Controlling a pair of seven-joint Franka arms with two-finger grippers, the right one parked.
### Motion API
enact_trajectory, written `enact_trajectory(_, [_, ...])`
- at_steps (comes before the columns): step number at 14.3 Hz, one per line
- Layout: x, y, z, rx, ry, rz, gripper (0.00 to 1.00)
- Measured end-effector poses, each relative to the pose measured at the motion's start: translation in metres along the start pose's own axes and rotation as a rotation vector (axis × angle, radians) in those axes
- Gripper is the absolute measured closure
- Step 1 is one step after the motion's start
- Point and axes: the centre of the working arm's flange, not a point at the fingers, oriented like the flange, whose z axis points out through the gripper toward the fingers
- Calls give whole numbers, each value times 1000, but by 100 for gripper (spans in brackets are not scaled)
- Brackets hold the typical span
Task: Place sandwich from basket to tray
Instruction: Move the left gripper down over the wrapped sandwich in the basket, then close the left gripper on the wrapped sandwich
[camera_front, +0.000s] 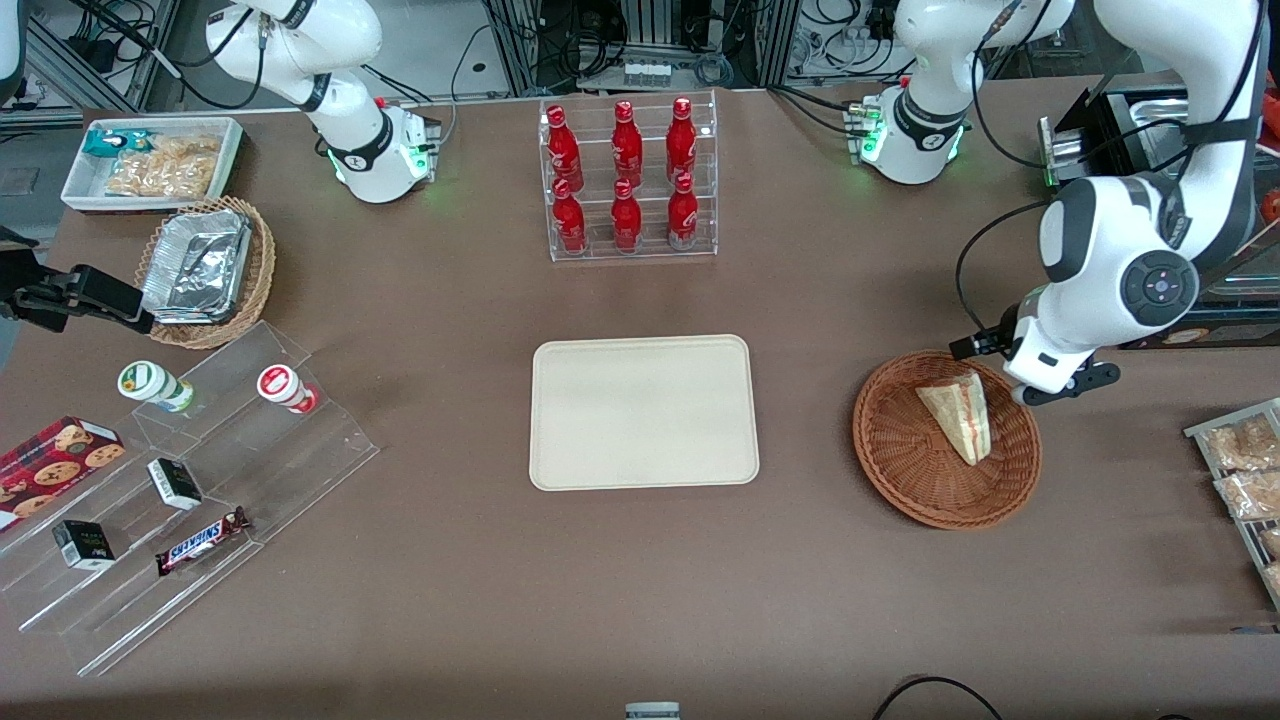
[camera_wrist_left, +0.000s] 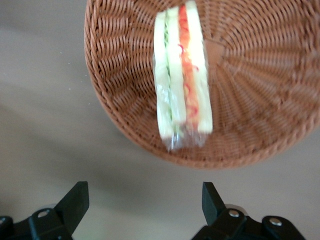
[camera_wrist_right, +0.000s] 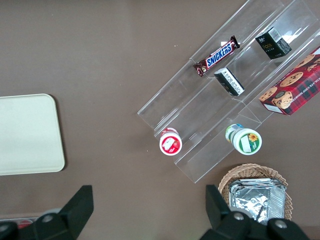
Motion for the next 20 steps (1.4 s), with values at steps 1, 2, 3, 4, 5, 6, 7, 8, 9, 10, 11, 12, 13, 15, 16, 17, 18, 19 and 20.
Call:
enact_trajectory(1, [3, 2, 8, -5, 1, -25, 0])
enact_trajectory(2, [7, 3, 15, -10, 5, -38, 0])
enact_trajectory(3, [10, 5, 21, -17, 12, -46, 0])
enact_trajectory(4, [14, 7, 26, -25, 21, -52, 0])
enact_trajectory(5, [17, 8, 31, -32, 31, -59, 0])
enact_trajectory(6, [20, 8, 36, -38, 37, -64, 0])
enact_trajectory(7, [22, 9, 41, -41, 37, -67, 0])
enact_trajectory(8, [24, 10, 46, -45, 38, -70, 0])
enact_trajectory(9, [27, 12, 51, -53, 41, -78, 4])
enact_trajectory(10, [29, 13, 55, -67, 45, -95, 4])
enact_trajectory(11, [31, 15, 59, -81, 48, -114, 9])
enact_trajectory(12, [32, 16, 61, -89, 50, -125, 22])
enact_trajectory(13, [33, 16, 63, -92, 50, -131, 32])
enact_trajectory(15, [34, 17, 63, -93, 50, -134, 36])
enact_trajectory(16, [34, 17, 62, -94, 52, -136, 32])
enact_trajectory(17, [35, 17, 61, -95, 55, -137, 32])
enact_trajectory(18, [36, 17, 60, -97, 57, -138, 37])
enact_trajectory(19, [36, 17, 59, -97, 59, -139, 50])
enact_trajectory(20, [36, 18, 58, -98, 60, -139, 60])
